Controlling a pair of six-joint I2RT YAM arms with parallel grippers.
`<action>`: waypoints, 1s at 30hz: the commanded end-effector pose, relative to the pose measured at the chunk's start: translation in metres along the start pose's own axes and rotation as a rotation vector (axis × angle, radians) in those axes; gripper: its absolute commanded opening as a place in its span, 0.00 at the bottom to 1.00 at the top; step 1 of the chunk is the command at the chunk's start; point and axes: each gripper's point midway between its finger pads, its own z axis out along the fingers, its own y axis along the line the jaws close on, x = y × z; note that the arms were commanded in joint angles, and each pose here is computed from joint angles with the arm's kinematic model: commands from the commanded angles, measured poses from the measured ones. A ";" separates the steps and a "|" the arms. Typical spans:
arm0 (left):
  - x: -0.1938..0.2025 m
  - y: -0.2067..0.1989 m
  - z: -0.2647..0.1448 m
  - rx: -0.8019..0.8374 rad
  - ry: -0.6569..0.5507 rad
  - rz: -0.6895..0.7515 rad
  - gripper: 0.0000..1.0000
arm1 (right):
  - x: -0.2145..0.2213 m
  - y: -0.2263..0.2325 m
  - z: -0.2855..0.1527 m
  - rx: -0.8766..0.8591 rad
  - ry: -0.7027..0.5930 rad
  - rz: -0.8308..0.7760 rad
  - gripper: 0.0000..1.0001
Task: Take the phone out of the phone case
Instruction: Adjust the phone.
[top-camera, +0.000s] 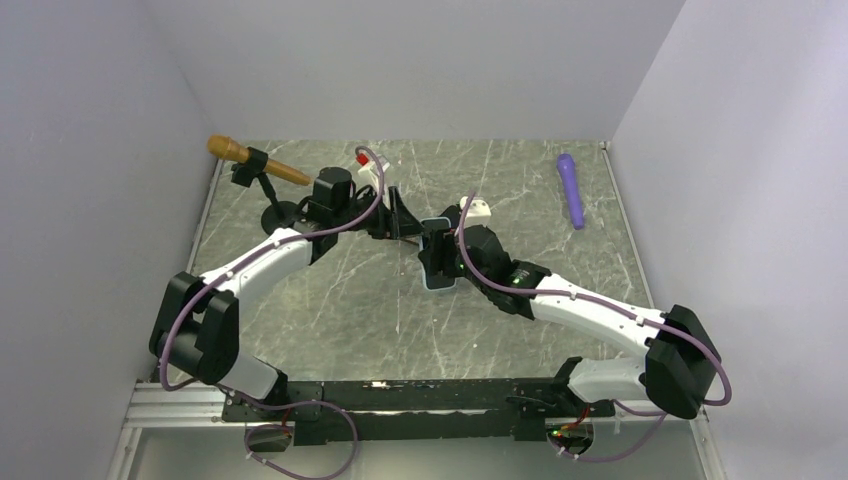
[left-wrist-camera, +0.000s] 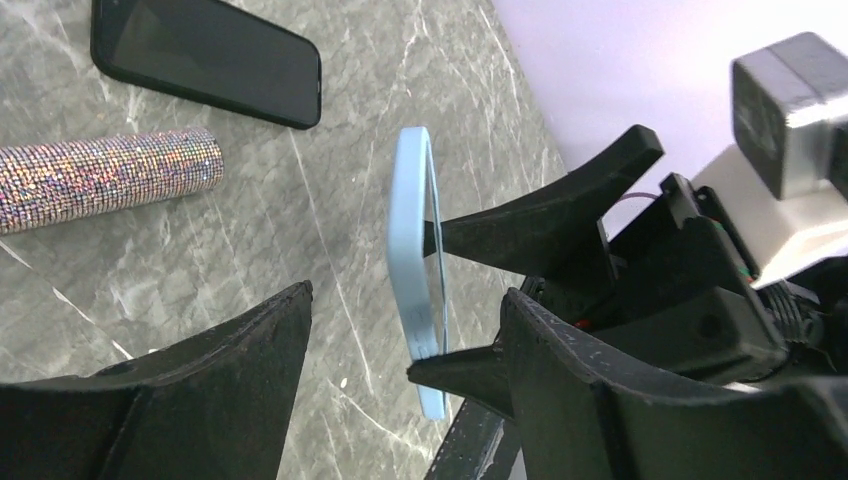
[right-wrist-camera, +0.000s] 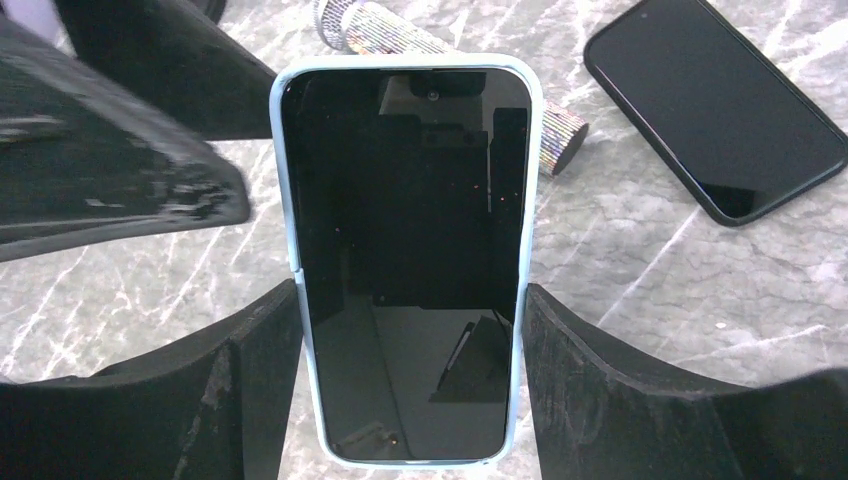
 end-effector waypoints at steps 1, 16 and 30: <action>-0.002 -0.009 0.004 0.047 0.002 -0.005 0.71 | -0.049 0.035 -0.011 -0.123 -0.173 0.080 0.00; 0.005 -0.016 0.010 0.101 0.038 -0.005 0.42 | -0.055 0.053 -0.002 -0.154 -0.199 0.077 0.00; 0.013 -0.031 0.016 0.178 0.074 -0.016 0.32 | -0.062 0.059 -0.003 -0.154 -0.208 0.114 0.00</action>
